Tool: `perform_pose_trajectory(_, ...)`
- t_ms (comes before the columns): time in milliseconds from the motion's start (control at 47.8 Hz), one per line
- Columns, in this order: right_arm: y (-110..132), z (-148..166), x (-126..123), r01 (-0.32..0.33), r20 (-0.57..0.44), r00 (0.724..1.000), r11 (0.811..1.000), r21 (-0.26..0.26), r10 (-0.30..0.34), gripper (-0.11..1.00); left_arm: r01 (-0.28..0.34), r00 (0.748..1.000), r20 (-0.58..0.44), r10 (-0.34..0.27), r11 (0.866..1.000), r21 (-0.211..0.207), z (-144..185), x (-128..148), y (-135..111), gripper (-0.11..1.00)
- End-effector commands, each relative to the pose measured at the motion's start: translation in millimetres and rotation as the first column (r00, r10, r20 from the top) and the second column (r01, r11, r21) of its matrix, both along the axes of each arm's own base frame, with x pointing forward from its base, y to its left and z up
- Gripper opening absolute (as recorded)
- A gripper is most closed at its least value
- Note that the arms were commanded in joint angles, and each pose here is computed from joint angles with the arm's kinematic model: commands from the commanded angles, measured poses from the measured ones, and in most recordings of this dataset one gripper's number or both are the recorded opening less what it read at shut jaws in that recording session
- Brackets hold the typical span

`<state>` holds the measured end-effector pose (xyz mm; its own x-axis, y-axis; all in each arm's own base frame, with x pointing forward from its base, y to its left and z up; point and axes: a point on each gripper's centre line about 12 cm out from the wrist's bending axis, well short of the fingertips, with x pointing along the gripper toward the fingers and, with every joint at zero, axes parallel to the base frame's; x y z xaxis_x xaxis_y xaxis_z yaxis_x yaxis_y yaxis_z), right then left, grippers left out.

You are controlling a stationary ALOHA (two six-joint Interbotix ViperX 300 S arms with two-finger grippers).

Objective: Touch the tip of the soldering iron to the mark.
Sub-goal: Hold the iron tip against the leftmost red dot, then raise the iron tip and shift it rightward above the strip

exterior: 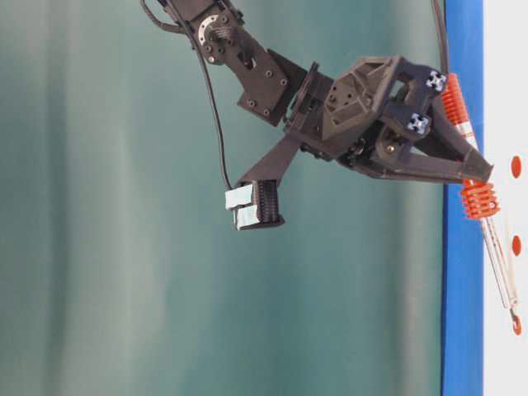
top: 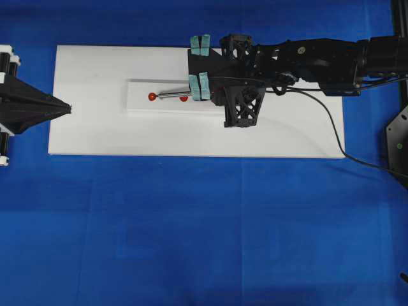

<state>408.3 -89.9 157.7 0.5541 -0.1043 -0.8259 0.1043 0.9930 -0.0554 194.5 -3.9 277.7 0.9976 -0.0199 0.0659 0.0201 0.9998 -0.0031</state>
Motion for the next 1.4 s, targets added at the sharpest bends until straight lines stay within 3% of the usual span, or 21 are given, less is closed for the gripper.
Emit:
perform_pose_trajectory(0,-2.0,14.0,5.7,0.003,0.041,0.999,1.0,-0.008,-0.003,0.06,0.002,1.0,0.014,-0.002,1.0,0.004,5.0,1.2,-0.4,0.0)
perform_pose_trajectory(1004,-1.8,15.4,5.4,0.005,0.031,1.0,1.0,-0.004,-0.005,0.06,0.002,1.0,0.014,-0.002,1.0,0.001,5.0,1.2,-0.4,0.0)
perform_pose_trajectory(1380,-1.0,83.6,-1.2,-0.007,0.082,0.997,1.0,-0.028,0.009,0.06,0.0,1.0,0.014,0.0,1.0,0.001,5.0,1.2,-0.1,0.0)
